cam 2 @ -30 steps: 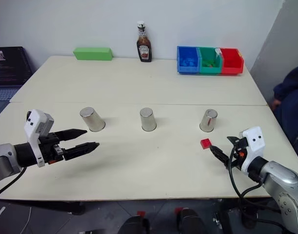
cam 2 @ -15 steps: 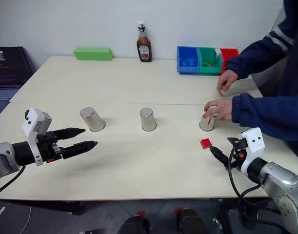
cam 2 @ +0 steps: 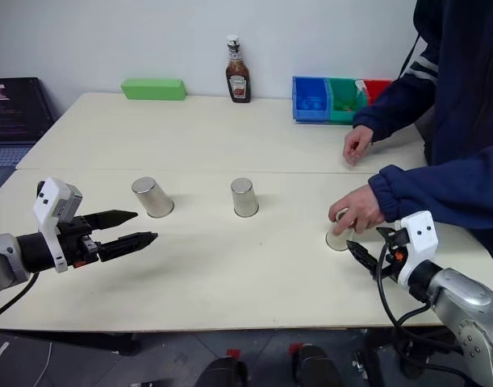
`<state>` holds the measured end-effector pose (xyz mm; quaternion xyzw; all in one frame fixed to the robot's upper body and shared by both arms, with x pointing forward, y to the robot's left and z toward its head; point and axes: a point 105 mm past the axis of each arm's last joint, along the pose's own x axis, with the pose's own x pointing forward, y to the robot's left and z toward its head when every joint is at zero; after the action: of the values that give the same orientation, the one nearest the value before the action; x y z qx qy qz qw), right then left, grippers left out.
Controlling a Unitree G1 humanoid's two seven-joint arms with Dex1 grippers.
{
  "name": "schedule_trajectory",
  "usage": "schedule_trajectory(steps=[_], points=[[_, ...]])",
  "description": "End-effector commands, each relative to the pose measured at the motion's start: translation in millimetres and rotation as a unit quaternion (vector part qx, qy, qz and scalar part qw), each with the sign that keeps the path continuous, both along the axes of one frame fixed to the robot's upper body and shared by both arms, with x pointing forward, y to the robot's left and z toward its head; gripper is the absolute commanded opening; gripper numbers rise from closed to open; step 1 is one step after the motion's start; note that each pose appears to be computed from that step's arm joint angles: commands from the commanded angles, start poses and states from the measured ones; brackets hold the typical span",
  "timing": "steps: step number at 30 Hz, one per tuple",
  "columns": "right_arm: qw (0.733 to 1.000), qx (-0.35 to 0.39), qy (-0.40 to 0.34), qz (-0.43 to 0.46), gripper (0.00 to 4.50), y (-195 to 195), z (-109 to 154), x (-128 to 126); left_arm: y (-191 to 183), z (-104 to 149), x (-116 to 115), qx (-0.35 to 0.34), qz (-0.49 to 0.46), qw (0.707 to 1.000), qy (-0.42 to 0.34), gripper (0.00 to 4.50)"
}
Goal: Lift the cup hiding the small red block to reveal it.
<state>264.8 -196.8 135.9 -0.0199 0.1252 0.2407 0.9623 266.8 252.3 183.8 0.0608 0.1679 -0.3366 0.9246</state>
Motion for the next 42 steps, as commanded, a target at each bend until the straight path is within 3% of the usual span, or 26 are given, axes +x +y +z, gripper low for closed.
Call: schedule_trajectory(steps=[1, 42], points=[[1.0, 0.0, -0.025, 0.007, 4.46, 2.8, 10.1, 0.7, -0.7, 9.2, 0.8, 0.015, -0.008, 1.0, -0.02, 4.5], [1.0, 0.004, -0.028, 0.005, 4.46, 4.3, 10.9, 4.2, 0.5, 12.0, 5.6, 0.021, -0.009, 0.999, -0.029, 4.5]])
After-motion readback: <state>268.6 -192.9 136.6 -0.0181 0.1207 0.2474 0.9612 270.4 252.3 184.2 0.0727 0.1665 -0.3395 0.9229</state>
